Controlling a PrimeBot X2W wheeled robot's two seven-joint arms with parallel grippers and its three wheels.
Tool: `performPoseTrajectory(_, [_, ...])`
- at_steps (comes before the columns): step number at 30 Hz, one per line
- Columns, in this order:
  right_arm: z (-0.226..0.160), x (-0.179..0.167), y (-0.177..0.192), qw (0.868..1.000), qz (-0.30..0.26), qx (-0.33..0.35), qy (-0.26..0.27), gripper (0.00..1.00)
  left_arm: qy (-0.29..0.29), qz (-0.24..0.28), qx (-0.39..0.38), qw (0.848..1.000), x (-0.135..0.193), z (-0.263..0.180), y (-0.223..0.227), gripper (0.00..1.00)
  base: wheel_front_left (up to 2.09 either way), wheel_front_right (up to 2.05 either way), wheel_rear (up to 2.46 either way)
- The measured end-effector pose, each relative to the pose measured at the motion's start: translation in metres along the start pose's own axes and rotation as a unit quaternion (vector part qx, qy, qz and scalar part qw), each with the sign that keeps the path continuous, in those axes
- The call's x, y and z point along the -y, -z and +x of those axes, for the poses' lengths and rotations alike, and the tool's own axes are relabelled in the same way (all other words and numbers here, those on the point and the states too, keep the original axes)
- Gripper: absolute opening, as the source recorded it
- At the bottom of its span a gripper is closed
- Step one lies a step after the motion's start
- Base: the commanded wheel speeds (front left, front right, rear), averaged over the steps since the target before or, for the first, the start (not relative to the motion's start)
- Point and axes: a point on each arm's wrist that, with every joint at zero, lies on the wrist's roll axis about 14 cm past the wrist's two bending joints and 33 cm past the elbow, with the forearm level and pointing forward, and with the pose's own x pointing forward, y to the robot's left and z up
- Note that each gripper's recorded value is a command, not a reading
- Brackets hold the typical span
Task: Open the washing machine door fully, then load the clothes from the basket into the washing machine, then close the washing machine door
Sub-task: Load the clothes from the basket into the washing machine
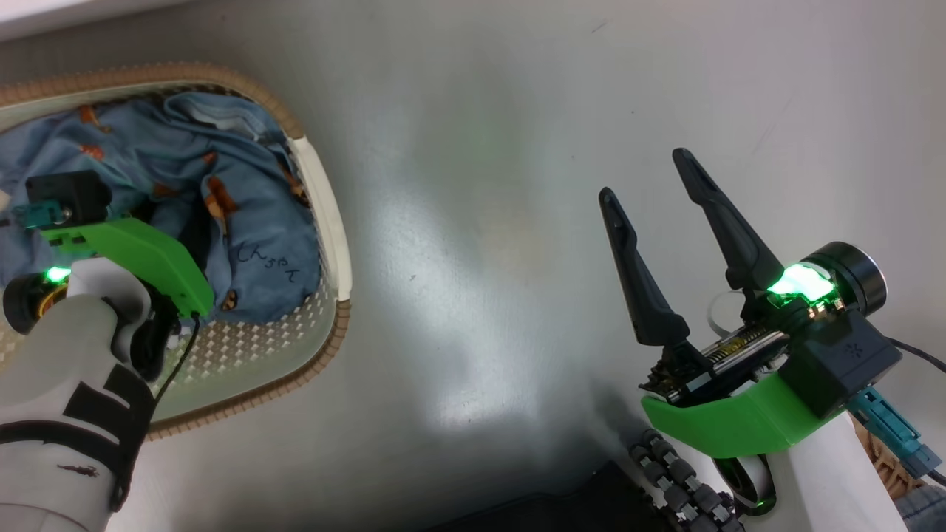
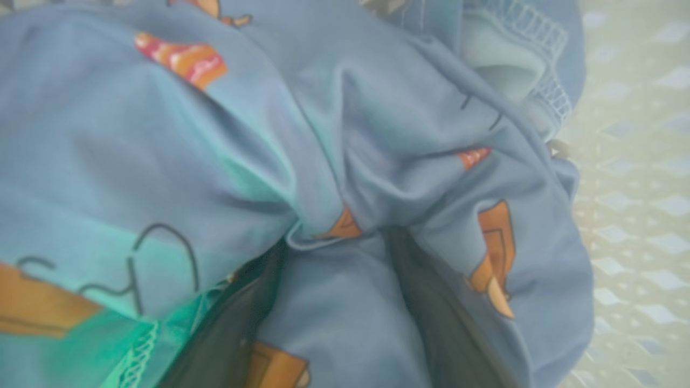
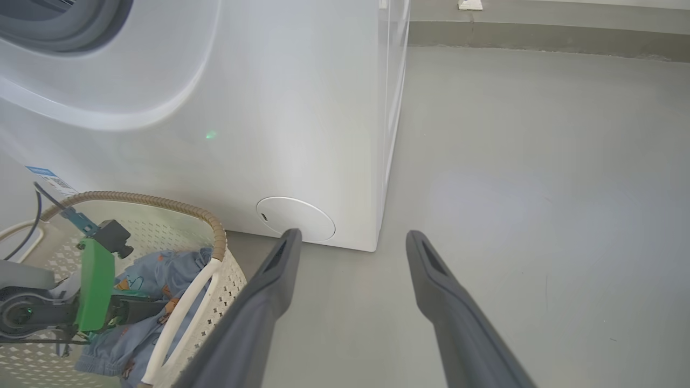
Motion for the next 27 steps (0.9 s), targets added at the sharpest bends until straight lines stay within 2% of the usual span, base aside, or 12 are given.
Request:
performPoseTrajectory(8, [0.002, -0.004, 0.002, 1.000, -0.002, 0.000, -0.006, 1.00, -0.005, 0.001, -0.007, 1.000, -0.004, -0.002, 0.005, 1.00, 0.00, 0.00, 0.00])
performPoseTrajectory(10, [0.002, -0.003, 0.001, 1.000, -0.002, 0.001, -0.006, 1.00, 0.000, 0.006, -0.007, 1.000, -0.001, -0.001, 0.003, 0.47, 0.00, 0.00, 0.00])
performPoseTrajectory(11, [0.002, -0.003, 0.001, 1.000, -0.002, 0.001, -0.005, 1.00, 0.002, 0.007, -0.008, 1.000, 0.001, -0.001, 0.004, 0.33, 0.00, 0.00, 0.00])
performPoseTrajectory(12, [0.002, -0.003, 0.001, 1.000, -0.002, 0.002, -0.005, 1.00, 0.004, 0.009, -0.007, 1.000, 0.002, -0.001, 0.004, 0.04, 0.00, 0.00, 0.00])
performPoseTrajectory(13, [0.002, -0.003, 0.000, 1.000, -0.002, 0.002, -0.005, 1.00, 0.006, 0.012, -0.006, 1.000, 0.003, -0.001, 0.004, 0.00, 0.00, 0.00, 0.00])
performPoseTrajectory(18, [0.003, -0.004, -0.002, 1.000, -0.001, 0.005, -0.006, 1.00, 0.017, 0.025, 0.002, 1.000, 0.010, -0.004, 0.000, 0.00, 0.00, 0.00, 0.00])
performPoseTrajectory(27, [0.001, -0.007, -0.020, 1.000, 0.006, 0.025, -0.008, 1.00, 0.043, 0.029, 0.086, 0.995, 0.030, -0.030, -0.042, 0.00, 0.00, 0.00, 0.00])
